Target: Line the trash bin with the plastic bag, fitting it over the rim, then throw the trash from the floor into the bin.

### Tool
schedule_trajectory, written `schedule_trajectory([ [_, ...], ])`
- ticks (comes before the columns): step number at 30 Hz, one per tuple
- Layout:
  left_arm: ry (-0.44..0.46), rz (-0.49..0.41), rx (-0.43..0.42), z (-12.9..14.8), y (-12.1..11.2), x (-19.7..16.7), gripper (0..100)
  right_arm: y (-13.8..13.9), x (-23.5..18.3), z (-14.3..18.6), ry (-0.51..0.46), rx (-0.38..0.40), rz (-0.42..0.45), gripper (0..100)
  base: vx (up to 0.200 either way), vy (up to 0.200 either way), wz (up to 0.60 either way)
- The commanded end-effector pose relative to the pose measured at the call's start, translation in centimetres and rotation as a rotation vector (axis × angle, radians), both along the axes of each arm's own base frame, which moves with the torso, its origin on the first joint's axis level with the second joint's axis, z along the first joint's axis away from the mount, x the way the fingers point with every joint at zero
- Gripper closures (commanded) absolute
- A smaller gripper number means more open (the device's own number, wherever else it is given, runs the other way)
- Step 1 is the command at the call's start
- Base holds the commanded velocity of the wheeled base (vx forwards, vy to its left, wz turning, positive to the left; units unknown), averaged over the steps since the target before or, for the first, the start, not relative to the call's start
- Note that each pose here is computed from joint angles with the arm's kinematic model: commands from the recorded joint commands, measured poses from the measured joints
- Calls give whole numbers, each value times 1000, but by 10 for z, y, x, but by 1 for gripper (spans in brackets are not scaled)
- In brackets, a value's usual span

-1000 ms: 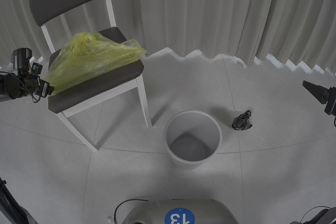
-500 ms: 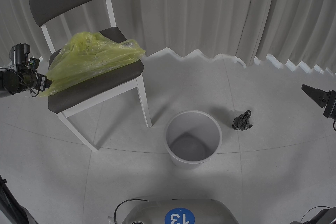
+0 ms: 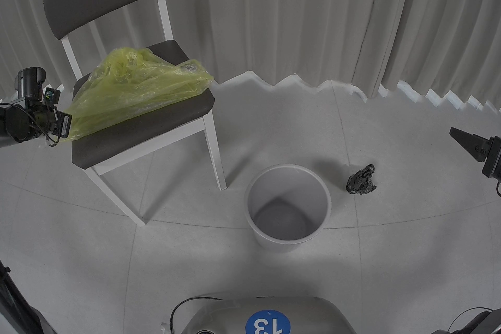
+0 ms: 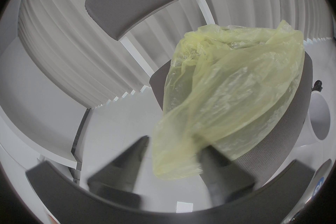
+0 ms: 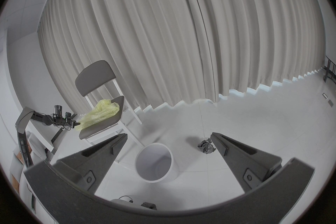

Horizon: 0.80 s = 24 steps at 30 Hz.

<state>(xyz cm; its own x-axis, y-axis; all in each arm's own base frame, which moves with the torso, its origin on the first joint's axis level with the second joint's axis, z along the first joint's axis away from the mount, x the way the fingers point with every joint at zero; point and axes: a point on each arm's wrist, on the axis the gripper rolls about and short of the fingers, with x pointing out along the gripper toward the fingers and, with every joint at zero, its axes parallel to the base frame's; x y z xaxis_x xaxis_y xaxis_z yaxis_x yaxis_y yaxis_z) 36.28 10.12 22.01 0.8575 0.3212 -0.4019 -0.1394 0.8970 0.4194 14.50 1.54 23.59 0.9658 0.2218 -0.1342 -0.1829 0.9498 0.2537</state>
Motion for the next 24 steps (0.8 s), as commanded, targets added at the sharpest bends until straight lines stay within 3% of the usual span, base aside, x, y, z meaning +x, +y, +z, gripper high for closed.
schedule_trajectory([
  [1, -4, 2, 1, 2, 0, -1, 100, 0, 0, 0, -2, 1, 1, 0, 0, 0, 0],
  [12, 1, 5, -7, 0, 0, -5, 100, 0, -1, 2, -10, 1, 3, 0, 0, 0, 0],
  [17, -68, 2, -62, 18, -8, -15, 100, 0, 0, 3, -23, 0, 0, 0, 0, 0, 0],
  [24, -181, -72, -137, 51, -19, -32, 100, 0, -7, 7, -49, -6, -6, 0, 0, 0, 0],
])
